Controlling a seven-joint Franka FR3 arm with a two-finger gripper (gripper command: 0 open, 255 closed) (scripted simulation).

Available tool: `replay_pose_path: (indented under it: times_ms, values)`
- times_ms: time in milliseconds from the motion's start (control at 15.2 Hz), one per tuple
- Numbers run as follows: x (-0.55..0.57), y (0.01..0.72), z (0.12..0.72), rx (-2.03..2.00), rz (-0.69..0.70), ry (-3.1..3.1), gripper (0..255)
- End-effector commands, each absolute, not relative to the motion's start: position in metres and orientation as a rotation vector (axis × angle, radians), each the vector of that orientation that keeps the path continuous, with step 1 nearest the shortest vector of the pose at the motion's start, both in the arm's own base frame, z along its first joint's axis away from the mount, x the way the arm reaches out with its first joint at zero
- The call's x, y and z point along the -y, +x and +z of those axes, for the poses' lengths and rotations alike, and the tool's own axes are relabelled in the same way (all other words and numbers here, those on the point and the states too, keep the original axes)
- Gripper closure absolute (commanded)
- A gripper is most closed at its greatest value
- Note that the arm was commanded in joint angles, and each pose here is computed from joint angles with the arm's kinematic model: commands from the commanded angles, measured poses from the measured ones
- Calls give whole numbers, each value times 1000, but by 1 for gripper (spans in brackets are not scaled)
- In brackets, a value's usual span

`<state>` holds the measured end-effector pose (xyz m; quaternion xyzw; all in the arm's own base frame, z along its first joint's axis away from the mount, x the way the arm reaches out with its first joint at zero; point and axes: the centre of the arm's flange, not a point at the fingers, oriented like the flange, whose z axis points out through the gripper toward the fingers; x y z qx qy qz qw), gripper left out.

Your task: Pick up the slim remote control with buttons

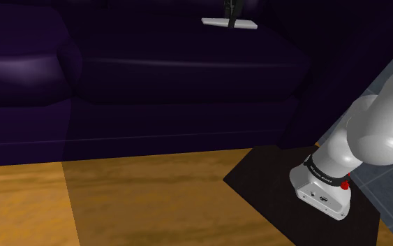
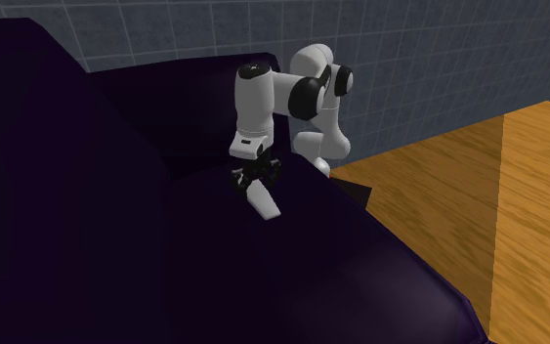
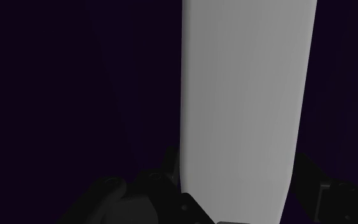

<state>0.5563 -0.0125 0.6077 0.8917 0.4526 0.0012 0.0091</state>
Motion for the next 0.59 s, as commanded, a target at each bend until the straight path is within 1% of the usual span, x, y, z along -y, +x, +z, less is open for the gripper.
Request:
replay_pose_path:
  times_ms: [0,528]
  values:
    - [13,557,618,-1414,4,2785,255]
    - [13,557,661,-1414,4,2785,255]
